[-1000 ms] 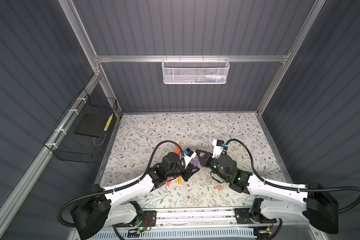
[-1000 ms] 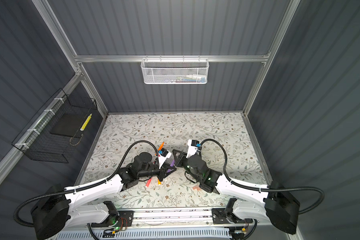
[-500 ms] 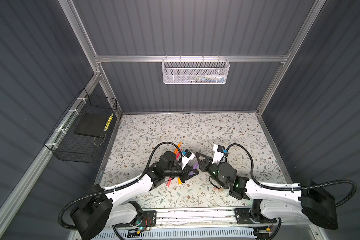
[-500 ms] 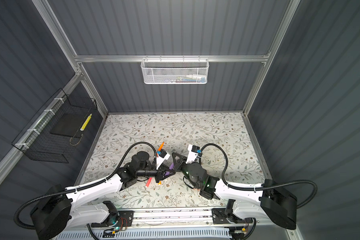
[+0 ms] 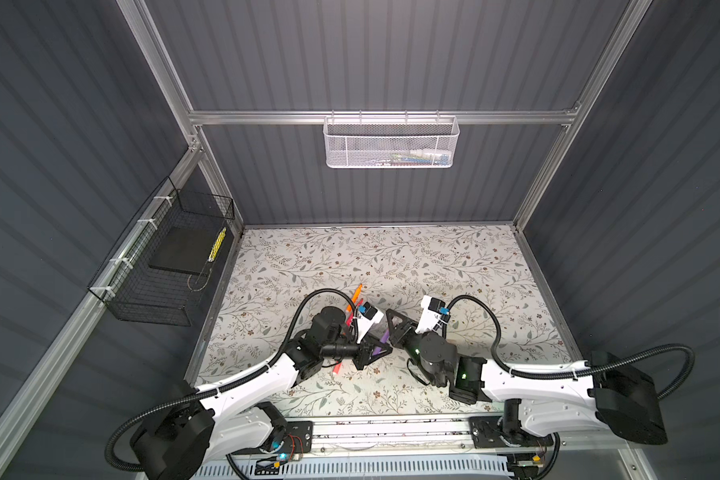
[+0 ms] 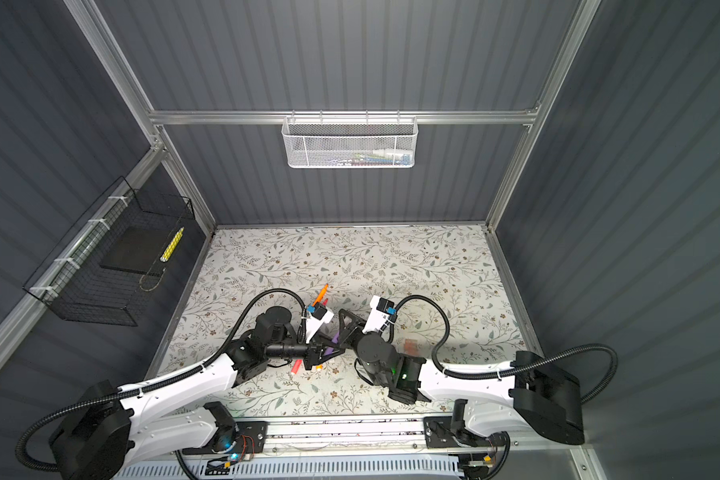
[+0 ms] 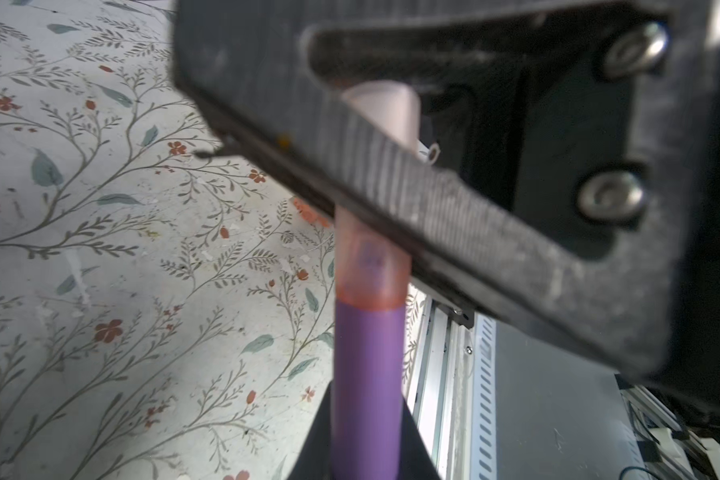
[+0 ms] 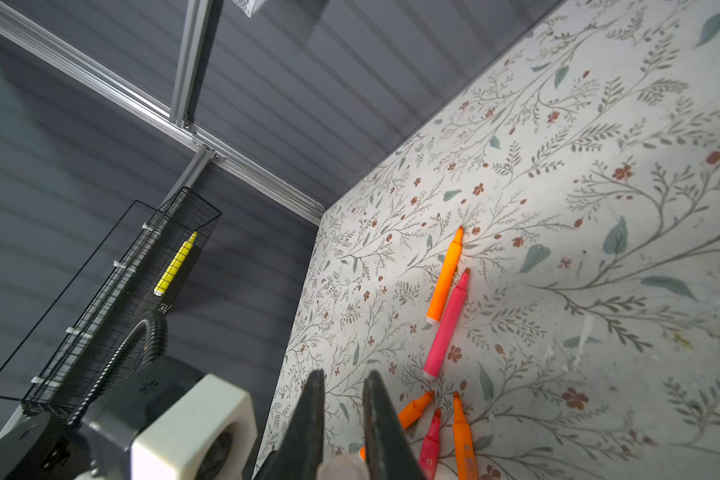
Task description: Insert the pens into the pen caps
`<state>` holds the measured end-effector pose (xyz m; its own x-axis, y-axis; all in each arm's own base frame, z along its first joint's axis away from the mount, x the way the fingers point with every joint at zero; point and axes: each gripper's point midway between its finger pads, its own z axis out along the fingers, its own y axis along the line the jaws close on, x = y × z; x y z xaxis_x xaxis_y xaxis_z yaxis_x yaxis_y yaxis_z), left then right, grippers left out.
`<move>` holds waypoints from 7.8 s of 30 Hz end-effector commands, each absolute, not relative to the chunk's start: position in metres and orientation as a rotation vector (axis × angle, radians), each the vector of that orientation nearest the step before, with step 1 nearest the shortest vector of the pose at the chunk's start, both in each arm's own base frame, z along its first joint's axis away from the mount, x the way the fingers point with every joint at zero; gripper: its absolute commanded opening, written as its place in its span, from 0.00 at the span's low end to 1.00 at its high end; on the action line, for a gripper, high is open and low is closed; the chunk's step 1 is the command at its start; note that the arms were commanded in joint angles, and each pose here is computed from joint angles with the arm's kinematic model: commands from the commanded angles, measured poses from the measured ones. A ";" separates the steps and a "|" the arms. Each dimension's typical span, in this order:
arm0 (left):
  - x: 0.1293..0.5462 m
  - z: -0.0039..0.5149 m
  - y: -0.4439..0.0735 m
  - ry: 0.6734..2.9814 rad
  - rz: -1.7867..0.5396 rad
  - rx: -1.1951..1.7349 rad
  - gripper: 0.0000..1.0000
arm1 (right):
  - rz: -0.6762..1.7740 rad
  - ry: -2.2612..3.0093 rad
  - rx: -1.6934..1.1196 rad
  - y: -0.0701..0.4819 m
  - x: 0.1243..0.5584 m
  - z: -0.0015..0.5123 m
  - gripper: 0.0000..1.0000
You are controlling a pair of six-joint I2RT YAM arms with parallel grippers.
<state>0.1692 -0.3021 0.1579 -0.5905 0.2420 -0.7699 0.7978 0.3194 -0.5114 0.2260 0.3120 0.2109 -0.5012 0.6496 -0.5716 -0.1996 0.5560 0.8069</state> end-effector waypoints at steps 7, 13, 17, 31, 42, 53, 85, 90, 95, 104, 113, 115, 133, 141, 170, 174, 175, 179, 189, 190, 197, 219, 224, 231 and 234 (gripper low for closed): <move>0.267 0.224 -0.278 1.798 -0.925 0.491 0.00 | 1.271 2.090 0.007 0.360 0.147 0.180 0.00; 0.261 0.222 -0.294 1.788 -1.008 0.563 0.00 | 1.171 2.081 -0.019 0.345 0.174 0.188 0.08; 0.262 0.214 -0.303 1.809 -1.039 0.589 0.00 | 1.126 2.034 -0.037 0.329 0.183 0.204 0.29; 0.260 0.207 -0.312 1.827 -1.063 0.614 0.00 | 1.055 1.843 -0.030 0.274 0.213 0.262 0.61; 0.246 0.207 -0.328 1.803 -1.078 0.712 0.00 | 1.049 1.917 -0.085 0.320 0.249 0.247 0.60; 0.242 0.209 -0.328 1.789 -1.066 0.728 0.00 | 0.999 1.970 -0.038 0.328 0.274 0.229 0.19; 0.307 0.162 -0.267 2.040 -0.519 0.374 0.46 | 0.777 2.426 0.430 0.209 0.345 0.065 0.04; 0.318 0.157 -0.243 2.085 -0.334 0.299 0.45 | 0.709 2.457 0.456 0.203 0.350 0.052 0.10; 0.322 0.146 -0.241 2.117 -0.291 0.287 0.45 | 0.627 2.488 0.457 0.194 0.356 0.041 0.16; 0.334 0.122 -0.235 2.228 -0.212 0.271 0.46 | 0.559 2.564 0.489 0.185 0.353 0.018 0.18; 0.347 0.087 -0.228 2.387 -0.107 0.265 0.41 | 0.506 2.603 0.477 0.185 0.362 0.010 0.24; 0.348 0.084 -0.228 2.400 -0.096 0.266 0.42 | 0.480 2.598 0.481 0.180 0.360 0.008 0.28; 0.347 0.064 -0.226 2.483 -0.038 0.302 0.41 | 0.528 2.458 0.482 0.157 0.326 0.095 0.82; 0.329 0.055 -0.206 2.522 -0.002 0.344 0.41 | 0.914 2.206 0.249 0.196 0.269 0.230 0.98; 0.325 0.051 -0.221 2.545 -0.102 0.394 0.41 | 1.156 1.999 -0.006 0.244 0.221 0.326 0.98; 0.326 0.048 -0.223 2.553 -0.106 0.397 0.41 | 1.061 1.963 0.018 0.221 0.221 0.320 0.99; 0.325 0.046 -0.224 2.559 -0.111 0.402 0.41 | 1.025 1.961 0.039 0.214 0.223 0.313 0.99; 0.325 0.041 -0.228 2.580 -0.119 0.414 0.41 | 0.992 1.940 0.041 0.201 0.231 0.301 0.99; 0.330 0.032 -0.225 2.598 -0.084 0.418 0.41 | 1.012 1.985 0.051 0.201 0.239 0.282 0.99; 0.329 0.032 -0.227 2.600 -0.093 0.421 0.40 | 1.010 1.995 0.051 0.202 0.239 0.280 0.99; 0.326 0.026 -0.228 2.631 -0.104 0.428 0.40 | 1.001 2.009 0.097 0.196 0.239 0.273 0.98; 0.319 0.023 -0.240 2.661 -0.189 0.473 0.11 | 1.046 2.006 0.155 0.197 0.240 0.267 0.98; 0.317 0.030 -0.250 2.629 -0.281 0.495 0.07 | 1.042 2.013 0.183 0.197 0.243 0.259 0.98; 0.304 0.059 -0.278 2.511 -0.549 0.594 0.02 | 1.045 2.027 0.264 0.199 0.257 0.233 0.98; 0.296 0.078 -0.287 2.425 -0.669 0.627 0.02 | 1.077 2.041 0.282 0.207 0.263 0.220 0.98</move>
